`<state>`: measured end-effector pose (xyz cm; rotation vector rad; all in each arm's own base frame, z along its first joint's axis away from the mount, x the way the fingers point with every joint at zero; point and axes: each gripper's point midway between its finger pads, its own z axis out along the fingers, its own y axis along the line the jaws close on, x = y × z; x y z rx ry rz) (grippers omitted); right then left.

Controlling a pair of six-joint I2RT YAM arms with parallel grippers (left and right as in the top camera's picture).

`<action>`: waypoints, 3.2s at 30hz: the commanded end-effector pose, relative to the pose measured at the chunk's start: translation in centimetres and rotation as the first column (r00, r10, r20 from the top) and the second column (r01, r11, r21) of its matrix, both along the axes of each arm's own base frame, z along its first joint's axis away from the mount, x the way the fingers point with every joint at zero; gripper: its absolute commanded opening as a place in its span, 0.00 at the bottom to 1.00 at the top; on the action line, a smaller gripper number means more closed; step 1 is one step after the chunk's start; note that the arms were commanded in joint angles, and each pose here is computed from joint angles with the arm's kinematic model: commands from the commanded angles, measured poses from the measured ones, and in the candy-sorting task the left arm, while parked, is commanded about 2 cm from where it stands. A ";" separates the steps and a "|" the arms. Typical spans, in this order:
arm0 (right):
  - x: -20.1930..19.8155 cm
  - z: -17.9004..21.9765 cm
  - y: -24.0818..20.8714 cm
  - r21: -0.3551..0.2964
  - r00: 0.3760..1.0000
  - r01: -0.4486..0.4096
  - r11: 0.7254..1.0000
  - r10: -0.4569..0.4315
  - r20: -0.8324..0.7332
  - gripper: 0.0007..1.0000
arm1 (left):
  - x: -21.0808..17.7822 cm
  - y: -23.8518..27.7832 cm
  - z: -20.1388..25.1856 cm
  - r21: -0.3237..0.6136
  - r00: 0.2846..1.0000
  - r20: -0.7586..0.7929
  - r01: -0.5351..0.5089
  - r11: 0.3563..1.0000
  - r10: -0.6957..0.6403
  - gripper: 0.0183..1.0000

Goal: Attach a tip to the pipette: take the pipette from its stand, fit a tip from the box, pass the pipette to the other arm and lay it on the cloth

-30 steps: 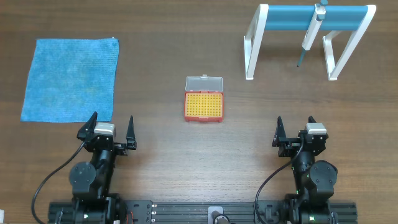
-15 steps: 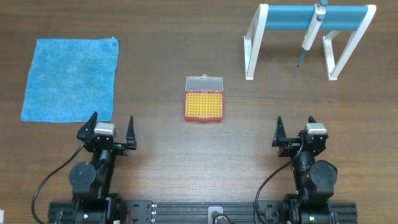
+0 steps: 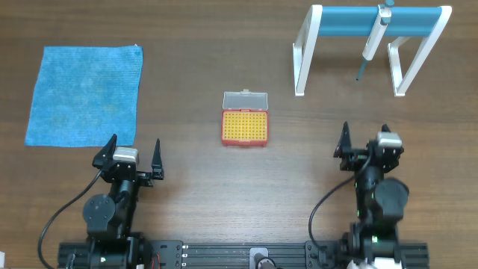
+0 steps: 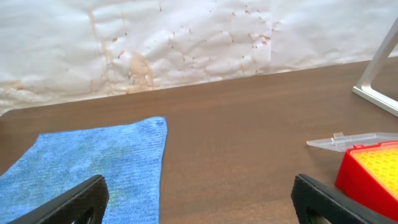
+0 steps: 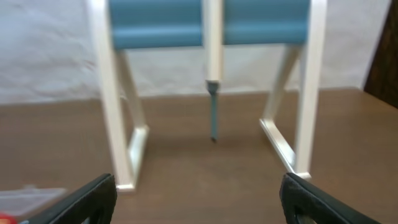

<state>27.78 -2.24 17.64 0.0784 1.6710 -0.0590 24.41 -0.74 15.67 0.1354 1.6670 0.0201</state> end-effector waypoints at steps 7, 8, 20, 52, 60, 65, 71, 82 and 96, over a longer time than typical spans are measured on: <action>12.1 2.3 -3.1 -0.081 0.999 0.004 0.997 -0.008 -0.052 0.85 | 0.0 0.2 -0.2 -0.001 1.000 -0.004 -0.014 1.000 0.014 0.95; 13.2 2.4 -2.9 -0.077 0.998 -0.019 0.997 0.015 -0.055 0.85 | 0.0 0.2 -0.2 -0.001 1.000 -0.004 -0.014 1.000 0.014 0.95; 20.7 0.4 -3.6 -0.079 0.993 -0.050 0.996 0.041 -0.112 0.85 | 0.0 0.2 -0.2 -0.001 1.000 -0.004 -0.014 1.000 0.014 0.95; 21.0 0.3 -3.7 -0.084 0.995 -0.048 0.995 0.040 -0.093 0.85 | 0.0 0.2 -0.2 -0.001 1.000 -0.004 -0.014 1.000 0.014 0.95; 21.1 0.4 -3.7 -0.084 0.995 -0.047 0.995 0.040 -0.091 0.36 | 0.0 0.2 -0.2 -0.001 1.000 -0.004 -0.014 1.000 0.014 0.95; 21.0 0.4 -4.0 -0.084 0.995 -0.042 0.996 0.034 -0.091 0.08 | 0.0 0.2 -0.2 -0.001 1.000 -0.004 -0.014 1.000 0.014 0.95; 21.0 0.5 -4.1 -0.085 0.996 -0.039 0.996 0.032 -0.086 0.08 | 0.0 0.2 -0.2 -0.001 1.000 -0.004 -0.014 1.000 0.014 0.95; 20.5 4.6 -3.8 -0.011 0.999 -0.029 1.000 0.030 0.022 0.08 | 0.0 0.2 -0.2 -0.001 1.000 -0.004 -0.014 1.000 0.014 0.95; 16.4 8.0 1.2 -0.028 0.979 -0.172 0.985 0.174 0.110 0.08 | 0.0 0.2 -0.2 -0.001 1.000 -0.004 -0.014 1.000 0.014 0.95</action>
